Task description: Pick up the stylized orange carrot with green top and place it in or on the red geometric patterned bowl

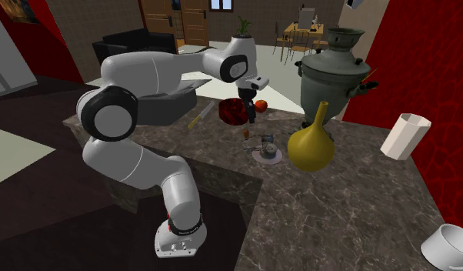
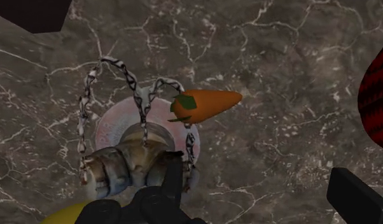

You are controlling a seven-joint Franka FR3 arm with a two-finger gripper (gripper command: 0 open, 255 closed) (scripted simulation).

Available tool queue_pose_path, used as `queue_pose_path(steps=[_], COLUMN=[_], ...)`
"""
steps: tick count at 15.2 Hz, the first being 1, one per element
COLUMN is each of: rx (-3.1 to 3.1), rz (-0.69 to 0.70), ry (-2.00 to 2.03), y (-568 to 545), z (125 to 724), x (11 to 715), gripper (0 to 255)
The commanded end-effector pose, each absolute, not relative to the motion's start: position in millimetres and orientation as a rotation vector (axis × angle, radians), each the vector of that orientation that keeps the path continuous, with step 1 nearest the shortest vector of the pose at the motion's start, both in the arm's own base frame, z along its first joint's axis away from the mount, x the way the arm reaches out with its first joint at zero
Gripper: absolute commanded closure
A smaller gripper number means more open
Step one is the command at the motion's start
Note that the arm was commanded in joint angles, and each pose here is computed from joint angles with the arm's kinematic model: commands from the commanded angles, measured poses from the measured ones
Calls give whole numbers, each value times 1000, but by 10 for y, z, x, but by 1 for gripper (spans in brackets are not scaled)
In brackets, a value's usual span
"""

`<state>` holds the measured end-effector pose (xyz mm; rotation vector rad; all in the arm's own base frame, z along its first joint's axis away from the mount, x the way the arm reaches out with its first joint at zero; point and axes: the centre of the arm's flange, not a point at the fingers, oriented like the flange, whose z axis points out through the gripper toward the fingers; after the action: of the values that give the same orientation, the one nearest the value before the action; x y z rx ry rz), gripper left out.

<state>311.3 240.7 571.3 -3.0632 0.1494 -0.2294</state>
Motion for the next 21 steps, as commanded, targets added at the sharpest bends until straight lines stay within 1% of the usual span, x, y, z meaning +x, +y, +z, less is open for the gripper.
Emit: queue_pose_path(steps=[1,9,17,18,21], rx=[-3049,-3049,-3049,-3049,-3049], rz=[-252,-252,-252,-252,-252], ry=[149,149,149,149,149], y=[2651,2679,2679,2679,2679], z=[5734,5341,5341,5341,5341], x=[3083,3149,3149,3149,3149], gripper=[0,0,0,255,255])
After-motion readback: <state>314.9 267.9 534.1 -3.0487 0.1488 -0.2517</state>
